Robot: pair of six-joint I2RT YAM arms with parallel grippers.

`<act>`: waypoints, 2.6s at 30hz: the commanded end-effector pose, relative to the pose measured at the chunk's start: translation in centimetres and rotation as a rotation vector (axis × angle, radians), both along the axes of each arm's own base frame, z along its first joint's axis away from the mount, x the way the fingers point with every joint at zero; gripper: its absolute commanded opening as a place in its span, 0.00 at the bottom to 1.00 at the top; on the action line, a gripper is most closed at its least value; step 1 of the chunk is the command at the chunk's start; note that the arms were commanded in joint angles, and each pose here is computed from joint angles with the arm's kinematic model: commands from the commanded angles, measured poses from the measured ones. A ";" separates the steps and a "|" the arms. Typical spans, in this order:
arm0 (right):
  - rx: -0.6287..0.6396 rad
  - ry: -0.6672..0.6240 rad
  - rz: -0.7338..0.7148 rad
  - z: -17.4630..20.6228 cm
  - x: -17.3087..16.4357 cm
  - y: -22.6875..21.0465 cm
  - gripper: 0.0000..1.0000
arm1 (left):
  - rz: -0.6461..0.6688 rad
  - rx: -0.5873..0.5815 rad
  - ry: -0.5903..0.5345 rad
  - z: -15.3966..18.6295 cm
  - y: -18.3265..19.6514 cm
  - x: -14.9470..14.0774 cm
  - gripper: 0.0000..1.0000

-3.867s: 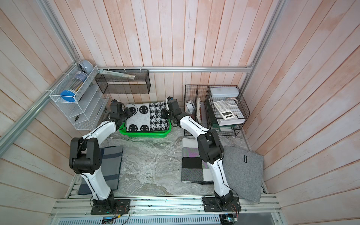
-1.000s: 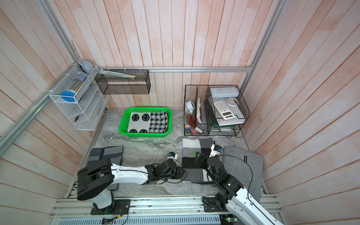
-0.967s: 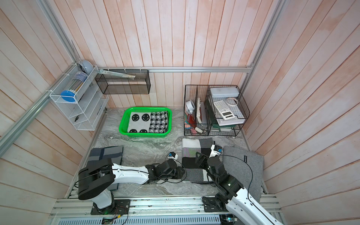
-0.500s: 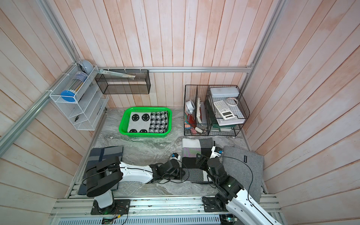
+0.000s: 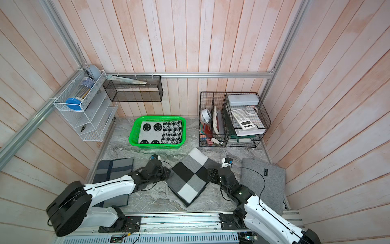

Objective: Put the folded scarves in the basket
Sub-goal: Adjust the scarf at the center of the board, then pick up the scarf at the center of the board.

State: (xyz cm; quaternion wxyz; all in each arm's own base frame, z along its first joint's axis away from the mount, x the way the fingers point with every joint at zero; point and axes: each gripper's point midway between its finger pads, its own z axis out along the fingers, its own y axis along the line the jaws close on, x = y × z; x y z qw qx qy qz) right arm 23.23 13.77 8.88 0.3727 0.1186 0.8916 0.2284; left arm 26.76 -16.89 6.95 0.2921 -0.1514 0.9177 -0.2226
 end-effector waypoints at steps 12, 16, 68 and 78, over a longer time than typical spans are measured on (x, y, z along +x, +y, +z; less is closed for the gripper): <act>-0.044 -0.005 0.159 0.0 6.6 5.0 0.72 | 0.153 -0.087 0.111 -0.1 3.5 -4.6 0.99; -0.094 0.093 0.190 -1.9 7.6 6.0 0.66 | 0.188 -0.057 0.143 -1.5 4.2 -5.3 0.97; 0.191 0.148 0.189 -2.0 3.3 4.2 0.73 | 0.041 0.065 0.092 -2.9 3.9 0.4 0.84; 0.143 0.281 0.251 -5.0 3.6 5.5 0.72 | 0.039 0.089 0.136 -4.6 4.1 0.0 0.81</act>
